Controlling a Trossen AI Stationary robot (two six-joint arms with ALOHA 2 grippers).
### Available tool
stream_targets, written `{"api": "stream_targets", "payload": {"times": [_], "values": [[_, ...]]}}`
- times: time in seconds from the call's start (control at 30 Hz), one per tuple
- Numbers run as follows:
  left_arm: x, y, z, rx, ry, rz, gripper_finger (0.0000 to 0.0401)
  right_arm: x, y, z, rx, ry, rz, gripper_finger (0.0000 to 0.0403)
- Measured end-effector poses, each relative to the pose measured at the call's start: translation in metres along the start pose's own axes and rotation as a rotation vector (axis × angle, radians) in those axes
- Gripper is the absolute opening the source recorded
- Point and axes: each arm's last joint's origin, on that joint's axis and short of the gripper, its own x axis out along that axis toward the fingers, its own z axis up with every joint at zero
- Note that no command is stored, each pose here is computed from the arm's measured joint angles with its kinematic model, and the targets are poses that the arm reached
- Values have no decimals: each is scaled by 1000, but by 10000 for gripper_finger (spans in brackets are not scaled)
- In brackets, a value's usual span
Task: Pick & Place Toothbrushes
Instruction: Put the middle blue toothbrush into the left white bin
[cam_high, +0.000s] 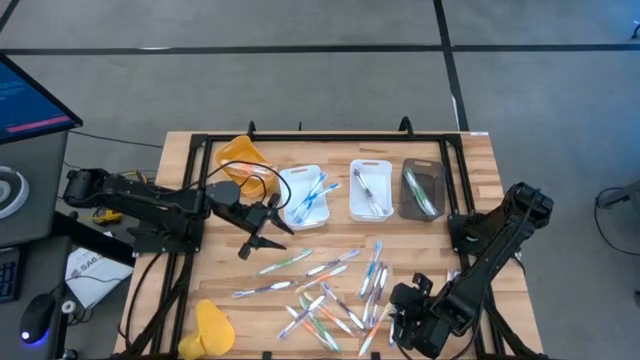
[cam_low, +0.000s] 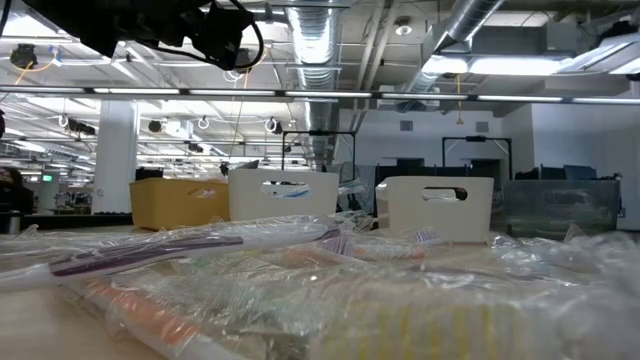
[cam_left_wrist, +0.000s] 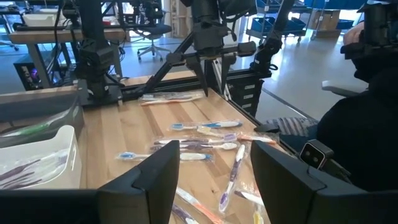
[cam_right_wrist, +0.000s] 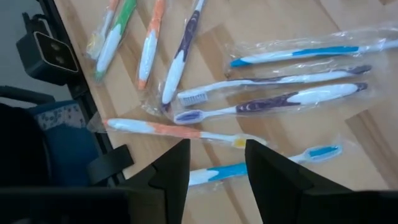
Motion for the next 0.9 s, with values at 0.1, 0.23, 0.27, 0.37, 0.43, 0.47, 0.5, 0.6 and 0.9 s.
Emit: {"api": "stream_targets", "payload": {"times": [0.1,0.23,0.27,0.37,0.43,0.47,0.5,0.6,0.9], "values": [[0,0,0,0,0,0,191,0,1,0,9,20,16,142],[0,0,0,1,0,0,191,0,2,-1,30,47,25,136],[0,0,0,1,0,1,191,0,2,-1,37,48,25,135],[0,0,0,0,1,1,191,0,2,-2,48,52,27,134],[0,0,0,0,1,5,191,-1,2,-3,56,55,28,134],[0,0,0,0,1,5,191,-1,2,-3,56,61,29,135],[0,0,0,0,1,5,191,-1,2,-4,56,70,30,135],[0,0,0,1,1,5,191,-1,1,-5,75,106,22,137],[-1,2,0,68,1,12,191,-2,-8,-7,323,134,-82,139]]}}
